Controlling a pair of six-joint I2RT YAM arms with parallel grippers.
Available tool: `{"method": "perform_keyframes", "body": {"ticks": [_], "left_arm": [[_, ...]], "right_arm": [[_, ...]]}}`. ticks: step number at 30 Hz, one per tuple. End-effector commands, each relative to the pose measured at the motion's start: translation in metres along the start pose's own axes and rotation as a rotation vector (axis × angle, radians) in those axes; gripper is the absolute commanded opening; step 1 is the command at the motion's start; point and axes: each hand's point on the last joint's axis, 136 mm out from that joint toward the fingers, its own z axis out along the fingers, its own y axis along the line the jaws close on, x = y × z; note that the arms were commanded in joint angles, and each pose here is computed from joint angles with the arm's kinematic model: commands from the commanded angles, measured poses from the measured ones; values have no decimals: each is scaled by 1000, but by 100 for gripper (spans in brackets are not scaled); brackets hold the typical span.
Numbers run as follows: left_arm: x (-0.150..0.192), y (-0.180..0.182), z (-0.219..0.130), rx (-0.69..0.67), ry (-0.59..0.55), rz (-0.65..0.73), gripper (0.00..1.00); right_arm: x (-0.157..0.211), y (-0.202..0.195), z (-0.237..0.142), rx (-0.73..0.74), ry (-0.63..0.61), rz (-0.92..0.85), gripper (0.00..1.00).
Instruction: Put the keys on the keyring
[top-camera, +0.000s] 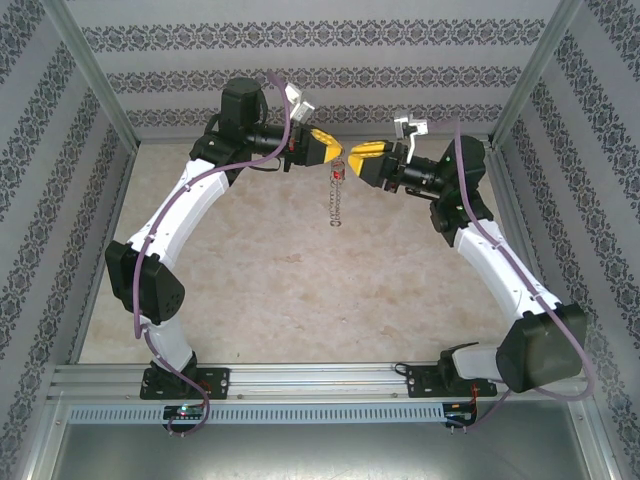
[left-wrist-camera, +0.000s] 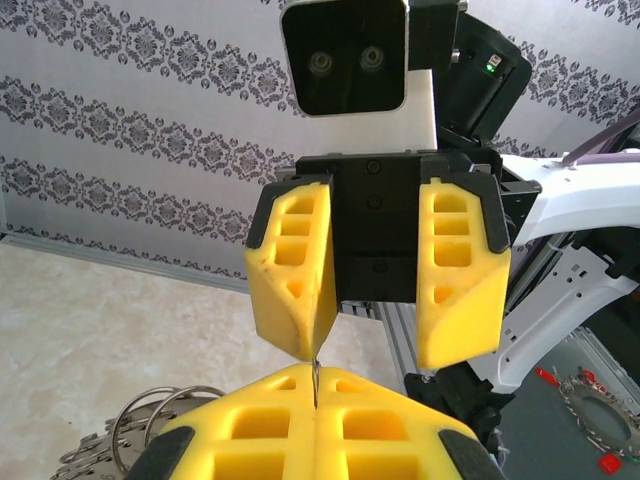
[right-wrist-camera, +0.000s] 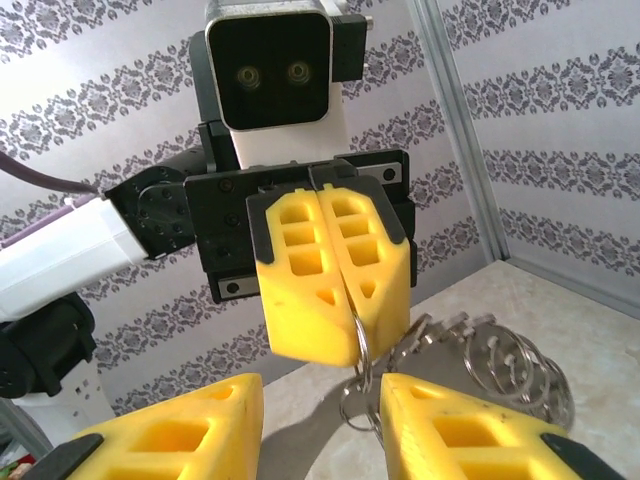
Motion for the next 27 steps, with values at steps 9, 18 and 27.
{"method": "perform_keyframes", "body": {"ticks": [9, 18, 27], "left_arm": [[-25, -32, -5, 56, -23, 92, 0], [-25, -32, -4, 56, -22, 92, 0], [-26, -34, -4, 58, -21, 94, 0]], "right_arm": [[22, -14, -11, 17, 32, -23, 44], [35, -9, 1, -41, 67, -22, 45], [36, -12, 9, -36, 67, -20, 45]]}}
